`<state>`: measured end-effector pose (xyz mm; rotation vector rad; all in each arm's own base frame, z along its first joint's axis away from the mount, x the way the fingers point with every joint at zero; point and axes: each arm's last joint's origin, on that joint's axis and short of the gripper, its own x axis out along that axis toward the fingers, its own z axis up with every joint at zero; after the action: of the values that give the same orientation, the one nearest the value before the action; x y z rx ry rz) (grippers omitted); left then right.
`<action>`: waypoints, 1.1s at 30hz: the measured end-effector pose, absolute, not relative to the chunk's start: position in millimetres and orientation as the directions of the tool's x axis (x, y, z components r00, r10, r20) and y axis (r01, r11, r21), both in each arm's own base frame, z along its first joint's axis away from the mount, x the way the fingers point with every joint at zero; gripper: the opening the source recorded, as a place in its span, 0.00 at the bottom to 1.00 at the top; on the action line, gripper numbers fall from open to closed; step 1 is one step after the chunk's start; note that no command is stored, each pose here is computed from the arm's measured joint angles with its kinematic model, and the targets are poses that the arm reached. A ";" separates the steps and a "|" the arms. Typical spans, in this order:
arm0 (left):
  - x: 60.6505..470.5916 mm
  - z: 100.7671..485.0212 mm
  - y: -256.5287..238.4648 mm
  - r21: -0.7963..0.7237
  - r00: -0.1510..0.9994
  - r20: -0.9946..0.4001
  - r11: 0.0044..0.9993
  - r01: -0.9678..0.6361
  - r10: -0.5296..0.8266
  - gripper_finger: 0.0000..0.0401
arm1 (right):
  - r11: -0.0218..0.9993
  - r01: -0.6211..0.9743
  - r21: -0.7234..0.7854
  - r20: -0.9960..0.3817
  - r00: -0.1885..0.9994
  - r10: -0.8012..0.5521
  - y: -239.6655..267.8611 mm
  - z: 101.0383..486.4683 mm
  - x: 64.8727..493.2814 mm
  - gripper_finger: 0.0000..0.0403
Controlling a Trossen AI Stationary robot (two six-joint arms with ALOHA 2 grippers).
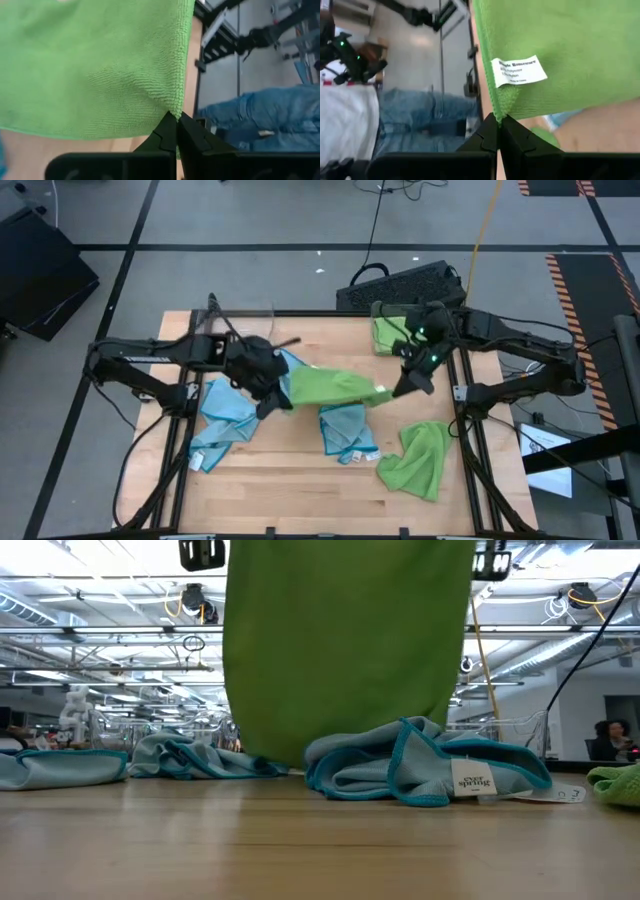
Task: Sort microfiber towel by color & place in baskets
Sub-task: Fold the left green towel
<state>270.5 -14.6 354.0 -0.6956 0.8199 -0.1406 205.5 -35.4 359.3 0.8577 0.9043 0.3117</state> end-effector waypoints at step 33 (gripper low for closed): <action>294.1 330.6 -45.7 -0.672 0.587 -0.646 0.728 -0.134 -0.488 0.01 | 0.560 0.141 0.817 -0.551 0.481 0.682 -22.8 325.7 205.7 0.00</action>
<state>294.1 -45.7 330.6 -0.7512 0.9407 -0.2306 205.7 -22.8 325.7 0.9477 1.0421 0.3978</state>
